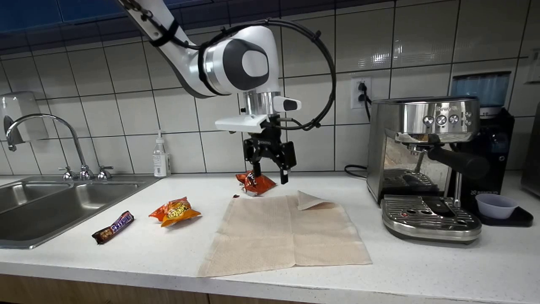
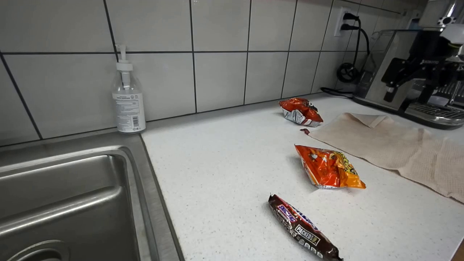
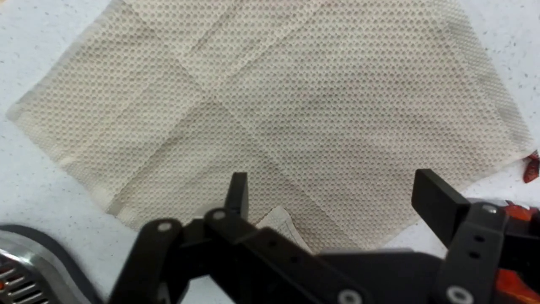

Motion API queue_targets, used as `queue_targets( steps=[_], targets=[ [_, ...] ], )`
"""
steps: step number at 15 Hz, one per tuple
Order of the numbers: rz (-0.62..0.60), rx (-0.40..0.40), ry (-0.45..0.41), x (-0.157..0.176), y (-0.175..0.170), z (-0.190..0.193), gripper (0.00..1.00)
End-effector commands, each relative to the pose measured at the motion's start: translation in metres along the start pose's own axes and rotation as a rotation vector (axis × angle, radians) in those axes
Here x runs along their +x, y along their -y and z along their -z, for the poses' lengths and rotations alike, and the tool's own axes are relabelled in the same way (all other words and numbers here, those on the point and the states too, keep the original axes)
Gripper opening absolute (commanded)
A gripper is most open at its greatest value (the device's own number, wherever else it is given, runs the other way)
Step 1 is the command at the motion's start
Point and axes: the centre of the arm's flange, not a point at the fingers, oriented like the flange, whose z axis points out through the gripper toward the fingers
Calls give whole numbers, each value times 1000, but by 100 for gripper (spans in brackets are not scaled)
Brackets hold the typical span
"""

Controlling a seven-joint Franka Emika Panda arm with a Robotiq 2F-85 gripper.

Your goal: Fold the cloth

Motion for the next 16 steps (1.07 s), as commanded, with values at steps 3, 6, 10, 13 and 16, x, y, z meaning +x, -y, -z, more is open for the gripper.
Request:
queue_targets(
  steps=[3, 6, 10, 13, 16],
  targets=[
    [-72, 63, 14, 59, -29, -31, 100],
    [-116, 85, 28, 75, -42, -49, 100],
    [-166, 104, 35, 90, -57, -66, 100],
    [-189, 107, 31, 97, -66, -74, 100],
    [-197, 101, 24, 103, -71, -79, 100]
  ],
)
